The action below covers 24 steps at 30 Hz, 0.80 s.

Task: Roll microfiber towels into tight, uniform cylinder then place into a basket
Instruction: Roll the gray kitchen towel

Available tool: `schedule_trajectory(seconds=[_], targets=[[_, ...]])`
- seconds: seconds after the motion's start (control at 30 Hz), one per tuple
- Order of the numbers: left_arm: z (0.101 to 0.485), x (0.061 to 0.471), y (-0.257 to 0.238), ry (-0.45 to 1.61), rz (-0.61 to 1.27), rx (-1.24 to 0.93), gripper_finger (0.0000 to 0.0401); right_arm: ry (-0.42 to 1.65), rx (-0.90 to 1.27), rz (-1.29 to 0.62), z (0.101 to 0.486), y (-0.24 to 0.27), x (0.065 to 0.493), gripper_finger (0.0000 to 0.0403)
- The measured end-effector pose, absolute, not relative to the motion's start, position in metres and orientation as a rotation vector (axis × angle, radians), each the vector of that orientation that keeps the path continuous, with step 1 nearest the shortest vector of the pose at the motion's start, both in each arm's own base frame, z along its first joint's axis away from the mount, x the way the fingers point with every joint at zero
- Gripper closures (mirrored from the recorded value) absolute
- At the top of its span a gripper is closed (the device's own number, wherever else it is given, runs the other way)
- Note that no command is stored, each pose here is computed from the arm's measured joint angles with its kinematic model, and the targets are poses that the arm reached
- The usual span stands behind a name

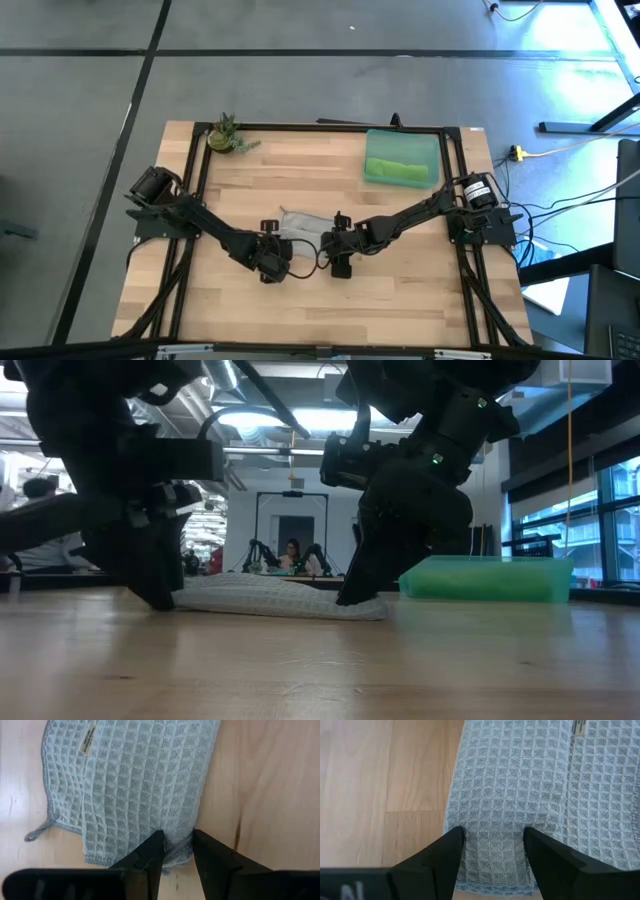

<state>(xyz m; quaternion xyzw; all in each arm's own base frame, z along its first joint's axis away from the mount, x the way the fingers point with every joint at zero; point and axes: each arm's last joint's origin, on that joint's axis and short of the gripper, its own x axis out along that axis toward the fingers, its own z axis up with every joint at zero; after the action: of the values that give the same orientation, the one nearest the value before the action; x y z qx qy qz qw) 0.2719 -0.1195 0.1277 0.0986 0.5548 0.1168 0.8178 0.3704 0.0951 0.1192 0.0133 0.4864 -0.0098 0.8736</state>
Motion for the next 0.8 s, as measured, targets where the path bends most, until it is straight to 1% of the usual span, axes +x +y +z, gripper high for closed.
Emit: schedule_trajectory(seconds=[0.1, 0.17, 0.23, 0.33, 0.37, 0.6, 0.67, 0.8], targets=[[0.123, 0.272, -0.120, 1.201, 0.246, 0.219, 0.0298, 1.016, 0.029, -0.019, 0.119, 0.095, 0.370, 0.0185], [0.121, 0.272, -0.120, 1.209, 0.244, 0.220, 0.0308, 1.016, 0.029, -0.018, 0.119, 0.095, 0.370, 0.0185], [0.120, 0.272, -0.120, 1.217, 0.240, 0.219, 0.0331, 1.016, 0.029, -0.018, 0.119, 0.095, 0.370, 0.0185], [0.121, 0.272, -0.120, 1.222, 0.241, 0.224, 0.0380, 1.015, 0.029, -0.018, 0.119, 0.095, 0.370, 0.0185], [0.122, 0.272, -0.120, 1.224, 0.241, 0.225, 0.0387, 1.015, 0.029, -0.018, 0.119, 0.095, 0.370, 0.0185], [0.148, 0.278, -0.111, 1.259, 0.192, 0.171, 0.0395, 1.008, 0.034, -0.013, 0.119, 0.096, 0.371, 0.0185], [0.158, 0.283, -0.105, 1.258, 0.166, 0.129, 0.0395, 1.006, 0.035, -0.012, 0.119, 0.096, 0.372, 0.0185], [0.166, 0.293, -0.091, 1.284, 0.096, 0.052, 0.0397, 1.007, 0.034, -0.012, 0.119, 0.096, 0.371, 0.0185]])
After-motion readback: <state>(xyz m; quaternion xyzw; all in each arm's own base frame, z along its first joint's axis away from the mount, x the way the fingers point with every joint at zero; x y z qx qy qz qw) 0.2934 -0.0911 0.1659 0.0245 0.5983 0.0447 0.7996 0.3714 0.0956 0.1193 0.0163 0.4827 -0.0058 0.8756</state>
